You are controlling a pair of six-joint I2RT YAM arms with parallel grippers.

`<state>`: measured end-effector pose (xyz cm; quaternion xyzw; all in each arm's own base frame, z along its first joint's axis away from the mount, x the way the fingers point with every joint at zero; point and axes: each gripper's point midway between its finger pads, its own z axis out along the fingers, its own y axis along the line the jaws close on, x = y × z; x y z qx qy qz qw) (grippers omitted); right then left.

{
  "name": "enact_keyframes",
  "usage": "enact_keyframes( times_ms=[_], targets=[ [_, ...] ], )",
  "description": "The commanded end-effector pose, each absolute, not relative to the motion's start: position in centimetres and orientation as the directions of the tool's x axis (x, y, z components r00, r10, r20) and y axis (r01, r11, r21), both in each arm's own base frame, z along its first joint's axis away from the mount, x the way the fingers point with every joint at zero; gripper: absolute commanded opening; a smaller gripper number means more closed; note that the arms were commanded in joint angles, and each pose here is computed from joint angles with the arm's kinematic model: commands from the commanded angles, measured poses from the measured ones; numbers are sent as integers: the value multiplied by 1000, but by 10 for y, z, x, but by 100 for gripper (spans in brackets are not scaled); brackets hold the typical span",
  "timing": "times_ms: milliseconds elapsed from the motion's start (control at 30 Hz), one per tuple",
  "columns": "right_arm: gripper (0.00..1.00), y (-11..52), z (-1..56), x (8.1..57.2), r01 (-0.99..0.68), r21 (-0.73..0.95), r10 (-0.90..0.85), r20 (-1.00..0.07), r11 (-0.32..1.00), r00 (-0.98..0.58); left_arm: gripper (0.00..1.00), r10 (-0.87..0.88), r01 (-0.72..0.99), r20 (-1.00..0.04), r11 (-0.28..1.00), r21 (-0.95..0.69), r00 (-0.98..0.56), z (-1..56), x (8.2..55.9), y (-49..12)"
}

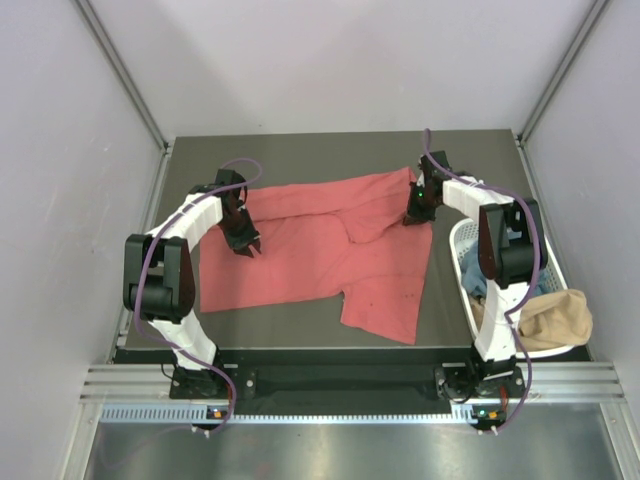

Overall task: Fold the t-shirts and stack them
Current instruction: Fold the tshirt

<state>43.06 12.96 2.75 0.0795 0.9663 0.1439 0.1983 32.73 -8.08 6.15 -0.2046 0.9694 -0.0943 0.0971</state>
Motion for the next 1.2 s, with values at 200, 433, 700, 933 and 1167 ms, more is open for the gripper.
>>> enact_keyframes(
  times_ms=[200, 433, 700, 933, 1167],
  targets=[
    [0, 131, 59, 439, 91, 331, 225, -396, 939, -890, 31, -415, -370, -177, 898, -240, -893, 73, 330, -80],
    [0, 128, 74, 428, 84, 313, 207, -384, 946, -900, 31, -417, -370, -172, 895, -248, -893, 70, 329, -82],
    [0, 126, 92, 420, 73, 306, 189, -369, 949, -910, 31, -422, -375, -167, 892, -250, -891, 67, 327, -83],
    [0, 125, 92, 402, 73, 304, 173, -315, 950, -933, 31, -422, -376, -164, 892, -250, -892, 64, 325, -83],
    [0, 120, 83, 385, 82, 285, 159, -258, 955, -953, 31, -423, -378, -161, 892, -249, -892, 63, 325, -83]
  ],
)
